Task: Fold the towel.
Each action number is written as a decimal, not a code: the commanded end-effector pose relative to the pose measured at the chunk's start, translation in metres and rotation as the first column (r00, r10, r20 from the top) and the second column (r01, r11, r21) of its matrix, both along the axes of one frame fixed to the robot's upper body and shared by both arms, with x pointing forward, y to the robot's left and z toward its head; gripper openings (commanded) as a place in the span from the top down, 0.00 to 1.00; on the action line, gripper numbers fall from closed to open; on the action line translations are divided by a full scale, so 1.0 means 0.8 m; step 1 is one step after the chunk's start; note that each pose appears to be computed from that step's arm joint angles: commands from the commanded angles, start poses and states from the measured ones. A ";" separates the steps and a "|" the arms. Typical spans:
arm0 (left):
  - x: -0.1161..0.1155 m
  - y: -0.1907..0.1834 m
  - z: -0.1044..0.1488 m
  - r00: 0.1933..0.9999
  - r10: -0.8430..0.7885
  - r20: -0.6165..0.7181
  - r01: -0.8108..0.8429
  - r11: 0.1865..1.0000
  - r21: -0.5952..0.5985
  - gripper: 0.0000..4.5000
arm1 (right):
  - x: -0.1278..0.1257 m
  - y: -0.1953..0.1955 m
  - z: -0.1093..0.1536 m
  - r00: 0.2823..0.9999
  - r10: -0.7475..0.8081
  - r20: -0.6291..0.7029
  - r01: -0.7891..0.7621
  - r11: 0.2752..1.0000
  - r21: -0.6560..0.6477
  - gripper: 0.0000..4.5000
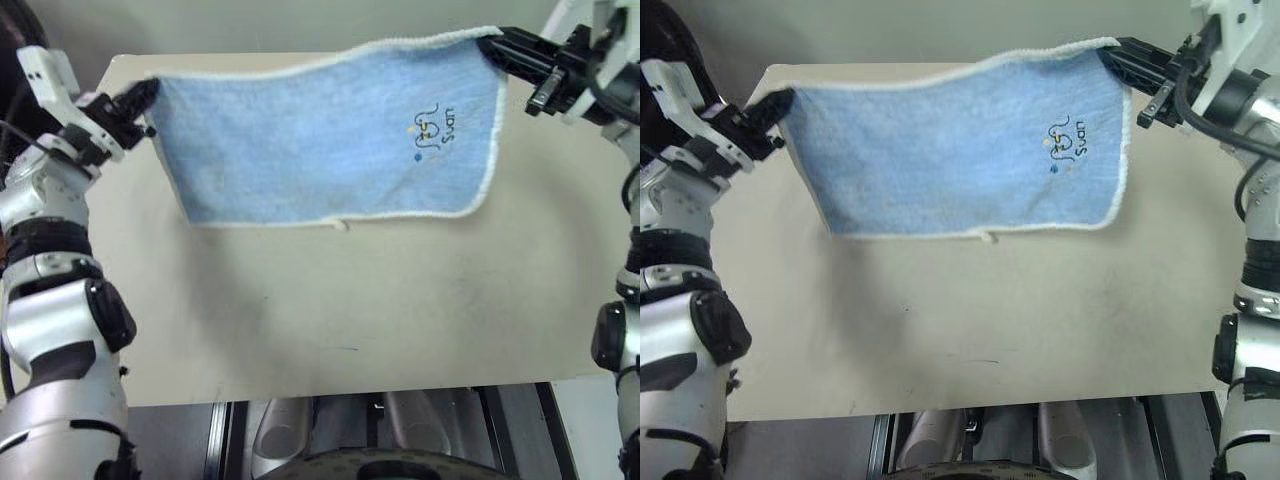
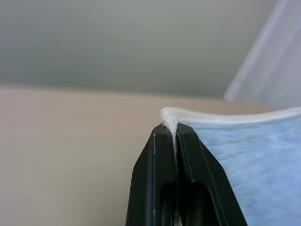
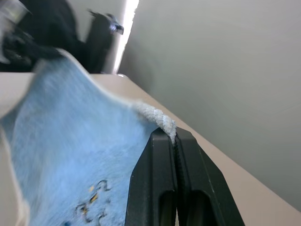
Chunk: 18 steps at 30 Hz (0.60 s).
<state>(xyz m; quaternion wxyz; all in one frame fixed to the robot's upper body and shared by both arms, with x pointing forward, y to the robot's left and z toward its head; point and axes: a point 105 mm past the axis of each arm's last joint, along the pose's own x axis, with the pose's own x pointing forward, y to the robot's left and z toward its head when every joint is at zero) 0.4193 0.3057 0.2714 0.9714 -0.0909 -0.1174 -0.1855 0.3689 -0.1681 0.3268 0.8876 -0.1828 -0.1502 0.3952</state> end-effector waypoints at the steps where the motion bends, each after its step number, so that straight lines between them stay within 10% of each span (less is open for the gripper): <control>1: 0.006 0.006 0.046 0.984 0.112 0.139 -0.114 0.993 0.011 0.99 | 0.028 -0.006 0.024 0.994 -0.071 0.089 0.068 0.997 0.038 1.00; 9: -0.006 0.002 0.099 0.936 0.107 0.336 -0.110 0.994 -0.011 0.99 | 0.064 -0.014 0.037 0.967 -0.134 0.216 0.105 0.984 0.140 1.00; 18: -0.055 0.019 0.011 0.968 -0.239 0.081 0.214 0.947 0.239 0.99 | 0.011 -0.040 -0.038 0.986 0.017 0.164 -0.034 0.994 0.102 1.00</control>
